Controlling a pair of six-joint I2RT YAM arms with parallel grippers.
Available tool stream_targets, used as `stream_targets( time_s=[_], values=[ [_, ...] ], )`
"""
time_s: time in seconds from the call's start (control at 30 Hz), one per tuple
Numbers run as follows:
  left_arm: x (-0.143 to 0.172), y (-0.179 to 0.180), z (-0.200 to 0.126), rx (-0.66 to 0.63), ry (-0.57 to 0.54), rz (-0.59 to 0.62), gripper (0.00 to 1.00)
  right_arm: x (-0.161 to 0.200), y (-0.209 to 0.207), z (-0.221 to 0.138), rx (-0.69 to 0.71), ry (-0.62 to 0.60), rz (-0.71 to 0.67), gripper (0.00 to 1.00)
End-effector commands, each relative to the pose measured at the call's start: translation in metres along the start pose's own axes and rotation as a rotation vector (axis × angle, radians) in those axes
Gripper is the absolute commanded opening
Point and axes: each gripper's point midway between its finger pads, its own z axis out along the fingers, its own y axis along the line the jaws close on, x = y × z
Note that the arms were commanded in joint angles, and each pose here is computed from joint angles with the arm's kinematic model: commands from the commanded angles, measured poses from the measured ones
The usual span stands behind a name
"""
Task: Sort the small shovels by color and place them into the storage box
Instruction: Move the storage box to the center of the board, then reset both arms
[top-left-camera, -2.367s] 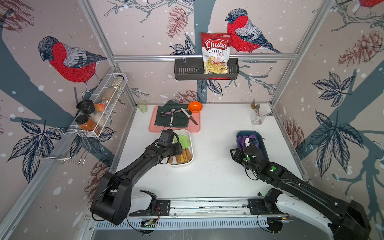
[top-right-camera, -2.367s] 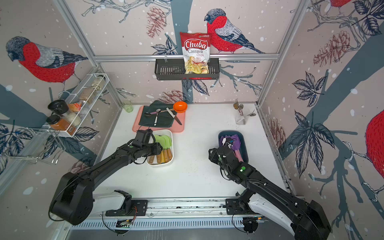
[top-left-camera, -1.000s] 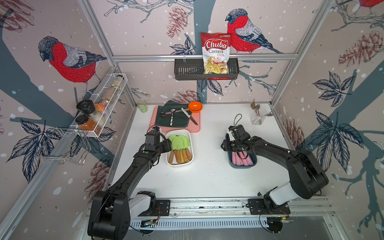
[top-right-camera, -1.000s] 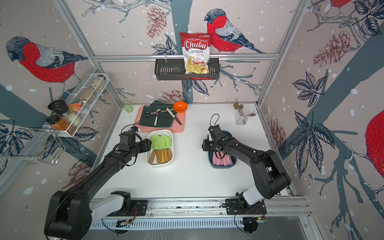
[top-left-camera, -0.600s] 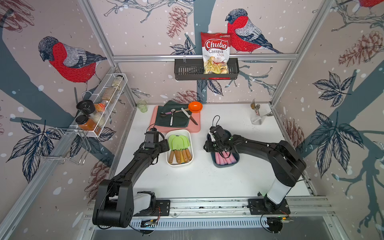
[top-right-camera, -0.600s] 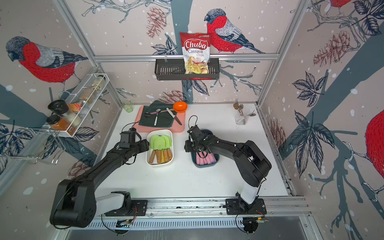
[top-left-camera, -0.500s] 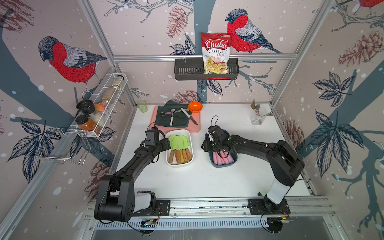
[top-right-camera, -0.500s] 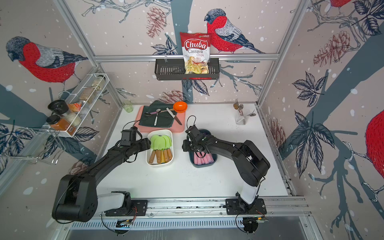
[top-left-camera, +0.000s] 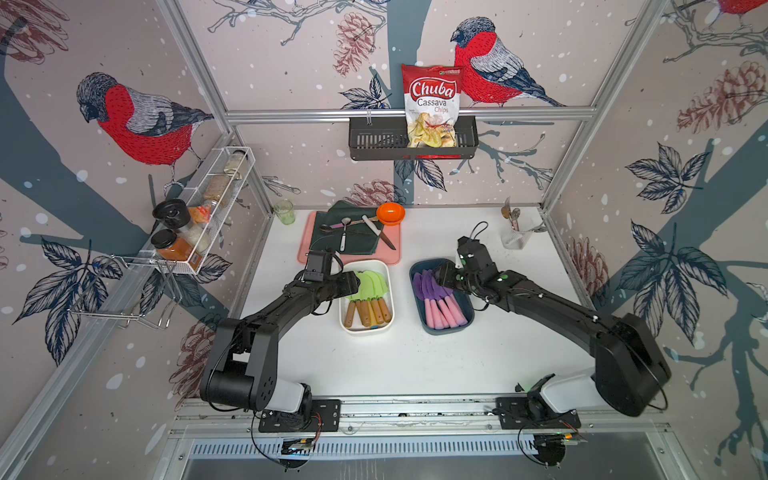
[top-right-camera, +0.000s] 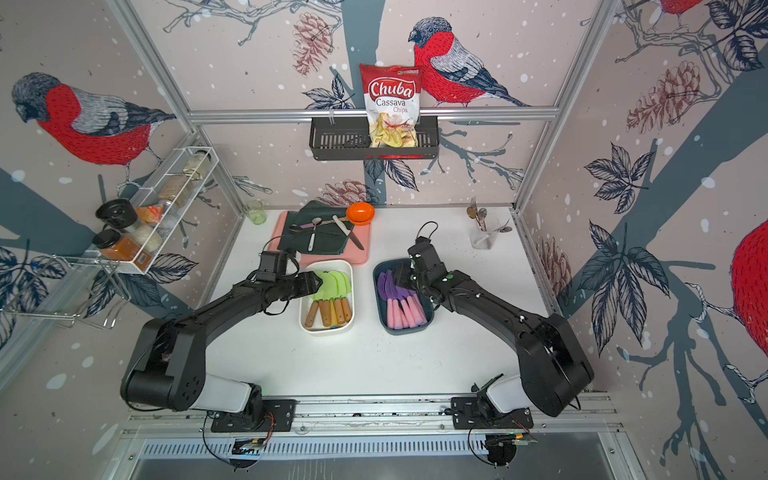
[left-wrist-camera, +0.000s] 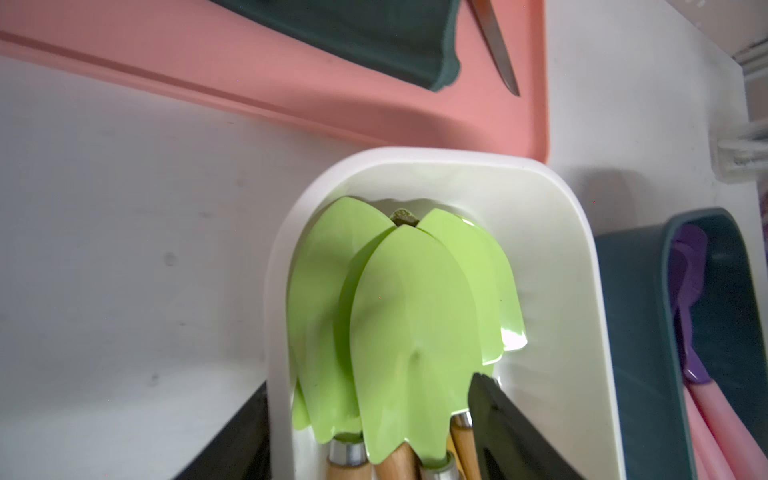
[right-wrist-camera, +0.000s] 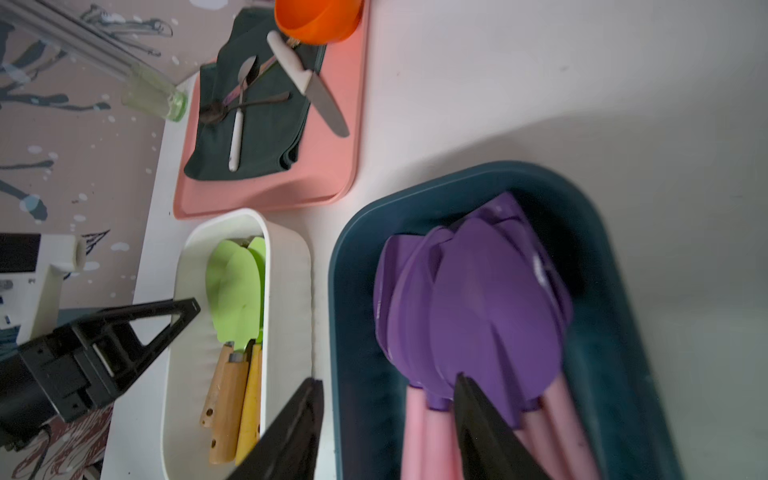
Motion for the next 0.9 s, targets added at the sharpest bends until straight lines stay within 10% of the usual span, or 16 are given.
stream_targets(
  time_s=[0.0, 0.33, 0.37, 0.4, 0.87],
  values=[
    [0.007, -0.030, 0.000, 0.101, 0.034, 0.014, 0.74, -0.010, -0.029, -0.019, 0.056, -0.046, -0.004, 0.56],
    [-0.013, -0.024, -0.014, -0.017, -0.067, 0.195, 0.76, -0.058, -0.118, -0.086, 0.196, -0.269, 0.008, 0.63],
    [-0.022, -0.020, -0.018, -0.044, -0.108, 0.231, 0.80, -0.064, -0.127, -0.092, 0.206, -0.303, 0.003, 0.96],
    [-0.033, -0.014, -0.022, -0.084, -0.158, 0.275, 0.87, -0.070, -0.136, -0.098, 0.222, -0.345, -0.005, 1.00],
    [-0.062, 0.055, -0.067, -0.295, -0.703, 0.439, 0.98, -0.071, -0.240, -0.141, 0.425, -0.741, -0.014, 1.00]
  ],
)
